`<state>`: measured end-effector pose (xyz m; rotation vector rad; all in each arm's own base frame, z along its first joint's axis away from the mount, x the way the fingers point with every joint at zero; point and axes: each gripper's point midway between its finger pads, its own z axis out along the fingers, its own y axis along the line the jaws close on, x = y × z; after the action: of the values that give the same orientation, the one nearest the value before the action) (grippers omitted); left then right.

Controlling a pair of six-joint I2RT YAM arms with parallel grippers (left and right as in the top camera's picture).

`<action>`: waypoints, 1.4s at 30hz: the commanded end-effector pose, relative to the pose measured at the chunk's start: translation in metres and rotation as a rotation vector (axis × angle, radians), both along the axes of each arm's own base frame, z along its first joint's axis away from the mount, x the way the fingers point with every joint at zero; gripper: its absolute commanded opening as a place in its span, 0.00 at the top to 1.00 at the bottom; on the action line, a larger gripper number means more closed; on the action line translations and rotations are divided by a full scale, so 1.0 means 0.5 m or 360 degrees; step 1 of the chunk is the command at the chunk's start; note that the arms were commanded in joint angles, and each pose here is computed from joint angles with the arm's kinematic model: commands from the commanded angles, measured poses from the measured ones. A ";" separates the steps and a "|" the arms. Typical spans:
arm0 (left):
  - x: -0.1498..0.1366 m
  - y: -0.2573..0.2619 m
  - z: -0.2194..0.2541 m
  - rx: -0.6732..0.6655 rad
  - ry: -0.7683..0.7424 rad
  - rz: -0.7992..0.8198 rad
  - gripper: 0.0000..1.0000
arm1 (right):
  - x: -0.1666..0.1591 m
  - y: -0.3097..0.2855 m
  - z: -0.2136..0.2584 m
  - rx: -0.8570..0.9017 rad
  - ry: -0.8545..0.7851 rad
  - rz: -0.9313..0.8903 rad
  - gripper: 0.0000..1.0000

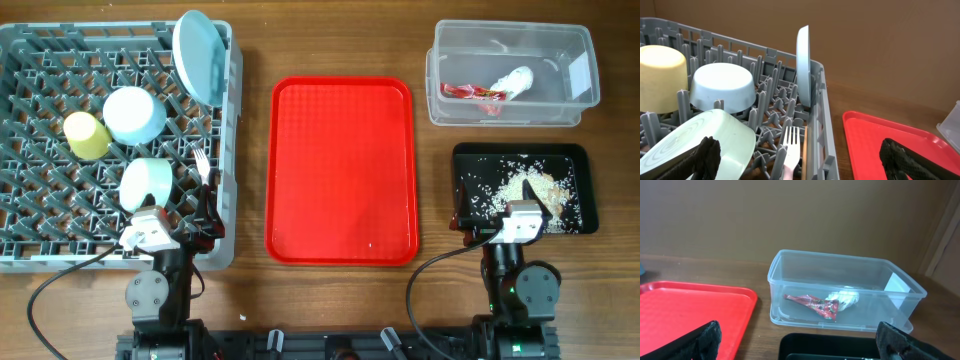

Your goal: Sort waste into correct bins and load items into the dishwasher rack

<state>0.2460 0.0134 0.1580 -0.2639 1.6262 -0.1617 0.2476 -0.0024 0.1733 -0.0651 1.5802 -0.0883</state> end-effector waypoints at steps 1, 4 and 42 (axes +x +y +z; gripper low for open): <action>0.000 -0.006 -0.002 0.0018 -0.0001 -0.0026 0.00 | -0.002 0.004 0.006 -0.0055 -0.0025 0.0024 0.00; 0.000 -0.006 -0.002 0.0018 -0.0001 -0.0026 0.00 | -0.002 0.005 0.006 -0.0052 -0.0026 0.0026 0.00; 0.000 -0.018 -0.002 0.0225 0.0007 -0.0085 0.00 | -0.002 0.006 0.007 -0.0051 -0.0028 0.0030 0.01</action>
<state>0.2462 0.0088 0.1579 -0.1819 1.6366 -0.1154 0.2476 -0.0024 0.1733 -0.0814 1.5798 -0.1045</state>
